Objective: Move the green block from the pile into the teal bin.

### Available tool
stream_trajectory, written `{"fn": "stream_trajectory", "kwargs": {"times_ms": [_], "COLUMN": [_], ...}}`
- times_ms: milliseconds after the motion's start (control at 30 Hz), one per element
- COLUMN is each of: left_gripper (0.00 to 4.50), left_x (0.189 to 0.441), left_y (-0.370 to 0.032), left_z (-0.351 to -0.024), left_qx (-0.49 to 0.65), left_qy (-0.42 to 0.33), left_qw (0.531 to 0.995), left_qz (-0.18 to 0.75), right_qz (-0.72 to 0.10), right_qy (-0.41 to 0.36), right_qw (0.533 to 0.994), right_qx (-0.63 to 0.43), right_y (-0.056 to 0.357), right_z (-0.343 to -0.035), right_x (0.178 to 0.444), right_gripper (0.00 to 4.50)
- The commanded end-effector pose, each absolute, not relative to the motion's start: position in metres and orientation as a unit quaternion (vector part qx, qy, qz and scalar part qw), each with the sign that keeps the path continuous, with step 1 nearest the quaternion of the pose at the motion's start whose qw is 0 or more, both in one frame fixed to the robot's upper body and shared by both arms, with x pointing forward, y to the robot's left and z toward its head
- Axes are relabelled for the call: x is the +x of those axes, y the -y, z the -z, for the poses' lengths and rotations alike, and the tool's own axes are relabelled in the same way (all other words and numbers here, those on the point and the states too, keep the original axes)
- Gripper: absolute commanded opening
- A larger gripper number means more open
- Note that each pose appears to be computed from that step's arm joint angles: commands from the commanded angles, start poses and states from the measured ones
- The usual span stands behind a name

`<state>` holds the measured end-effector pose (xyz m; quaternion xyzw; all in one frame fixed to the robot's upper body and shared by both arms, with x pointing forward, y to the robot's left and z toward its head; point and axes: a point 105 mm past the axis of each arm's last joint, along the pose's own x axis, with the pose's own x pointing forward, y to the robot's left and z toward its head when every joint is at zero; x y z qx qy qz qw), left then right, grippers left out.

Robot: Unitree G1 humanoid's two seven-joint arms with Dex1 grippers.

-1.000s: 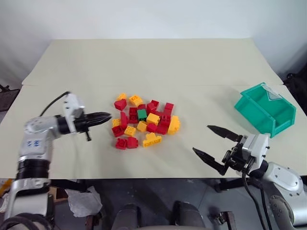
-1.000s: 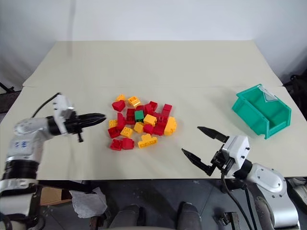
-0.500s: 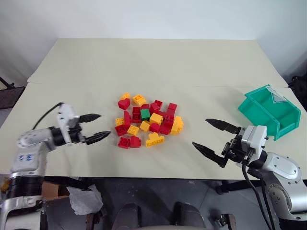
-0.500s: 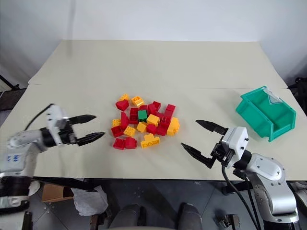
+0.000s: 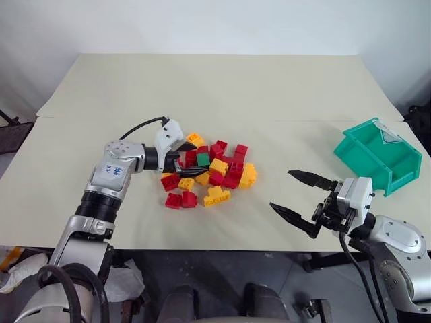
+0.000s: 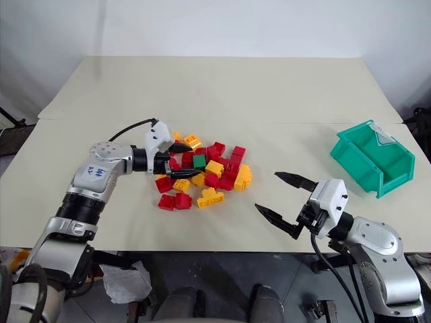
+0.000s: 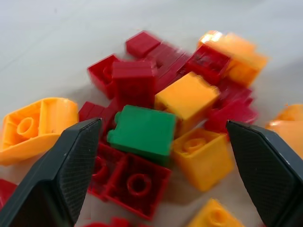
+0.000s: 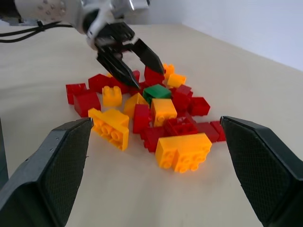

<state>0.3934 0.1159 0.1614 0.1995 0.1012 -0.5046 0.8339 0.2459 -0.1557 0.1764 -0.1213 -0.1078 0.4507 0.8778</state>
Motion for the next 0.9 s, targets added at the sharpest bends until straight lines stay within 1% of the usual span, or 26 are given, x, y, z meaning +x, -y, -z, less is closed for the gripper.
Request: {"fn": "stream_trajectory", "kwargs": {"times_ms": [33, 267, 333, 367, 433, 467, 567, 700, 833, 900], "left_gripper": [4.44, 4.44, 4.05, 3.94, 3.35, 2.98, 2.12, 2.08, 2.08, 2.08], "left_x": [0.403, 0.409, 0.41, 0.41, 0.411, 0.411, 0.411, 0.409, 0.41, 0.404], "left_y": [-0.11, -0.106, -0.108, -0.108, -0.108, -0.108, -0.107, -0.103, -0.094, -0.087], "left_z": [-0.171, -0.164, -0.161, -0.16, -0.159, -0.159, -0.159, -0.161, -0.194, -0.219], "left_qx": [0.207, 0.215, 0.222, 0.227, 0.233, 0.236, 0.242, 0.242, 0.231, 0.231], "left_qy": [-0.079, -0.095, -0.103, -0.105, -0.109, -0.111, -0.112, -0.111, -0.043, -0.002], "left_qw": [0.84, 0.833, 0.831, 0.83, 0.827, 0.825, 0.819, 0.808, 0.8, 0.781], "left_qz": [0.495, 0.501, 0.5, 0.499, 0.5, 0.502, 0.509, 0.525, 0.551, 0.58], "right_qz": [-0.451, -0.447, -0.445, -0.443, -0.44, -0.439, -0.437, -0.431, -0.421, -0.415], "right_qy": [0.126, 0.127, 0.128, 0.129, 0.13, 0.131, 0.134, 0.139, 0.138, 0.135], "right_qw": [0.875, 0.877, 0.878, 0.879, 0.88, 0.881, 0.882, 0.884, 0.889, 0.891], "right_qx": [-0.123, -0.12, -0.12, -0.12, -0.12, -0.119, -0.118, -0.117, -0.119, -0.12], "right_y": [0.151, 0.148, 0.148, 0.148, 0.149, 0.149, 0.147, 0.147, 0.15, 0.151], "right_z": [-0.185, -0.185, -0.186, -0.186, -0.185, -0.185, -0.185, -0.186, -0.184, -0.184], "right_x": [0.239, 0.237, 0.237, 0.237, 0.236, 0.236, 0.236, 0.236, 0.234, 0.231], "right_gripper": [4.5, 4.5, 4.5, 4.5, 4.5, 4.5, 4.5, 4.5, 4.5, 4.5]}}
